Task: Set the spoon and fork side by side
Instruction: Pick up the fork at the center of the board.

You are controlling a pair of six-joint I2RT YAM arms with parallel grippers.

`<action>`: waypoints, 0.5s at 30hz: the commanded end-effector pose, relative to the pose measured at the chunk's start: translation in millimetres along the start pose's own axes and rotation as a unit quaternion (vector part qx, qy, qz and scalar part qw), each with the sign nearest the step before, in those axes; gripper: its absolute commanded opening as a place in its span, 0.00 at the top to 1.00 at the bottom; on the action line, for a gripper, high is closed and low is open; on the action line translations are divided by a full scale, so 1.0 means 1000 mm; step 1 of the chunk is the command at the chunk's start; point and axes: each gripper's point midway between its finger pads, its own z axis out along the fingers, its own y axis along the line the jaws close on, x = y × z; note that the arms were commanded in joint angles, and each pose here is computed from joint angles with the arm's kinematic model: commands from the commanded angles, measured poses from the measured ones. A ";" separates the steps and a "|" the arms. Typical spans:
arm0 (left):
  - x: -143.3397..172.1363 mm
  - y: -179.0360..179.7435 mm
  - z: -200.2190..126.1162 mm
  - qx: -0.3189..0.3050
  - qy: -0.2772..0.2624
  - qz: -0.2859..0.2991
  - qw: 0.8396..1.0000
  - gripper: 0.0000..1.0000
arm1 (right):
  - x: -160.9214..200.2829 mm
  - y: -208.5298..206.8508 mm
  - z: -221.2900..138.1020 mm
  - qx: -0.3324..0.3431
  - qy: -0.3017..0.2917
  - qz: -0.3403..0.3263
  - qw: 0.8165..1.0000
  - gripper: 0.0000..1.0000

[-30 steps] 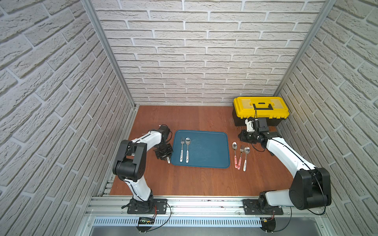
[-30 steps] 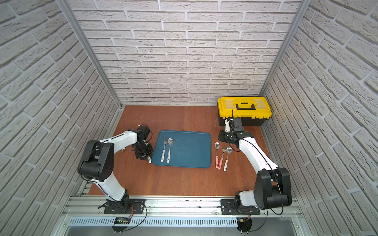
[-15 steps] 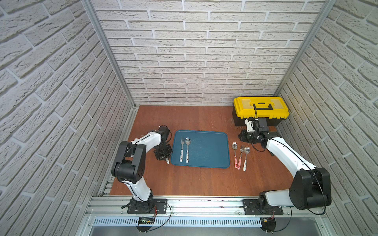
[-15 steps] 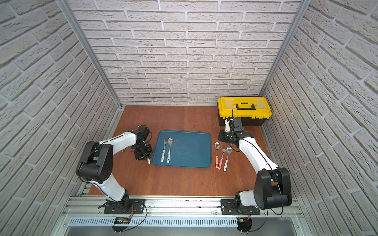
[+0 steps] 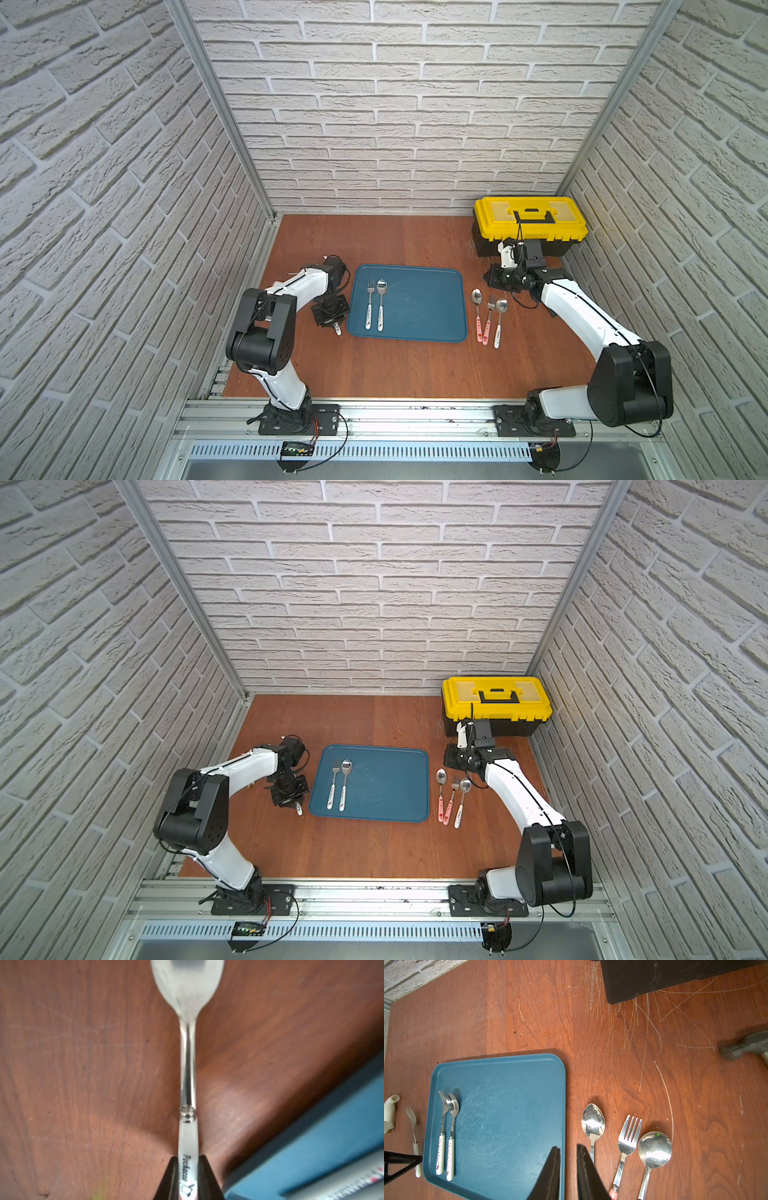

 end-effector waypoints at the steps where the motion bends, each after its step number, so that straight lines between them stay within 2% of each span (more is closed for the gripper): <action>1: 0.000 -0.001 -0.014 -0.006 -0.011 0.013 1.000 0.83 | -0.001 0.004 0.001 -0.007 -0.009 -0.002 1.000 0.80; 9: 0.003 -0.008 -0.019 -0.014 -0.017 0.034 0.999 0.82 | -0.001 0.005 0.001 -0.008 -0.010 -0.003 1.000 0.80; 15: 0.004 -0.033 -0.037 -0.017 -0.027 0.072 0.997 0.82 | -0.002 0.004 0.001 -0.006 -0.011 -0.003 1.000 0.80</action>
